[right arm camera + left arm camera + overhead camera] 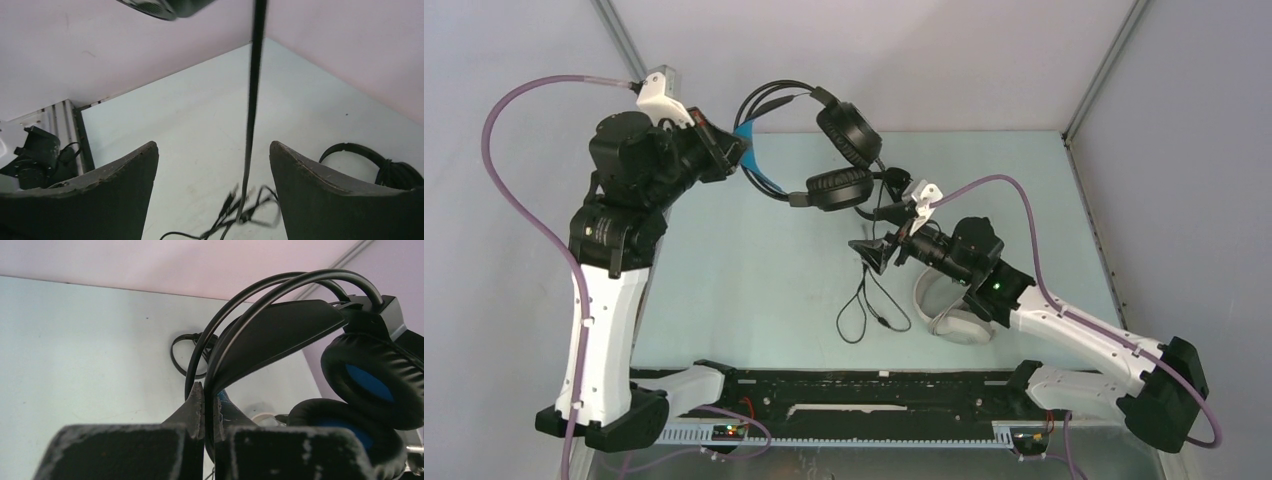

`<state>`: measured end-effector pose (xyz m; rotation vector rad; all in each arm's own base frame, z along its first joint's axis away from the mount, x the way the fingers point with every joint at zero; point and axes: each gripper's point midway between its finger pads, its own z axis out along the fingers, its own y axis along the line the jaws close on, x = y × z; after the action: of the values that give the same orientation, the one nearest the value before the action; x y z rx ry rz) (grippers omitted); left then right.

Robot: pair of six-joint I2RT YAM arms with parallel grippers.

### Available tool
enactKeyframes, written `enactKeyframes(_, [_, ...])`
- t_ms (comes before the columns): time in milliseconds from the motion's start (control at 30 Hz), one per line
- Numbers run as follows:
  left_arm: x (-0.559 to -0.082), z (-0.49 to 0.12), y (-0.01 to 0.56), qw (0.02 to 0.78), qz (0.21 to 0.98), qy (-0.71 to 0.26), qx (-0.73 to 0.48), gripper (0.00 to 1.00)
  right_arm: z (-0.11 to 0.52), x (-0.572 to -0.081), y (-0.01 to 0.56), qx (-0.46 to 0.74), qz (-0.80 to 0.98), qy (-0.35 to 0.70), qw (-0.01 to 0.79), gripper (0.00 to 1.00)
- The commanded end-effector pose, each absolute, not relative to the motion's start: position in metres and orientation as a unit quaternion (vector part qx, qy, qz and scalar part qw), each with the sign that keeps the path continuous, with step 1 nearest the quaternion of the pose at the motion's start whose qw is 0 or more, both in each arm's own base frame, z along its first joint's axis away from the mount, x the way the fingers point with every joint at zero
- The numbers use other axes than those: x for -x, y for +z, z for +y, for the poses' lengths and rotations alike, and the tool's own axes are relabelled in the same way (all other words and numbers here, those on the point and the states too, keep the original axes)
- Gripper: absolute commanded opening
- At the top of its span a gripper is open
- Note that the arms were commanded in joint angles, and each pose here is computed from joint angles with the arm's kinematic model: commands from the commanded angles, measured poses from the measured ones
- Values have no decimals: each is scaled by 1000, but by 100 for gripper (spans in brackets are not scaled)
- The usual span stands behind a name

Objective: Wrap the headphones
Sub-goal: Wrap the headphones cable around the headphones.

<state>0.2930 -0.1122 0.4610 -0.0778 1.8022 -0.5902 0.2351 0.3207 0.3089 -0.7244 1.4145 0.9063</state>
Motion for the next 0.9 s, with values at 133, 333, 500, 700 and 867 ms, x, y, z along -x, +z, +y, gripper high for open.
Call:
enactKeyframes(133, [-275,-120,515,611,714,-338,44,0,313,-239,349,306,548,366,687,82])
enactKeyframes(333, [-285,-110,522,622,709,-327,56,0,299,-225,366,295,540,375,693,81])
enactKeyframes(500, [-290,-104,519,626,713,-311,55,0,289,-213,375,305,529,377,696,82])
enactKeyframes(700, [-289,-106,520,626,710,-319,50,0,292,-220,366,316,535,359,697,87])
enactKeyframes(867, [-284,-117,521,615,705,-351,37,0,300,-236,345,319,558,339,686,87])
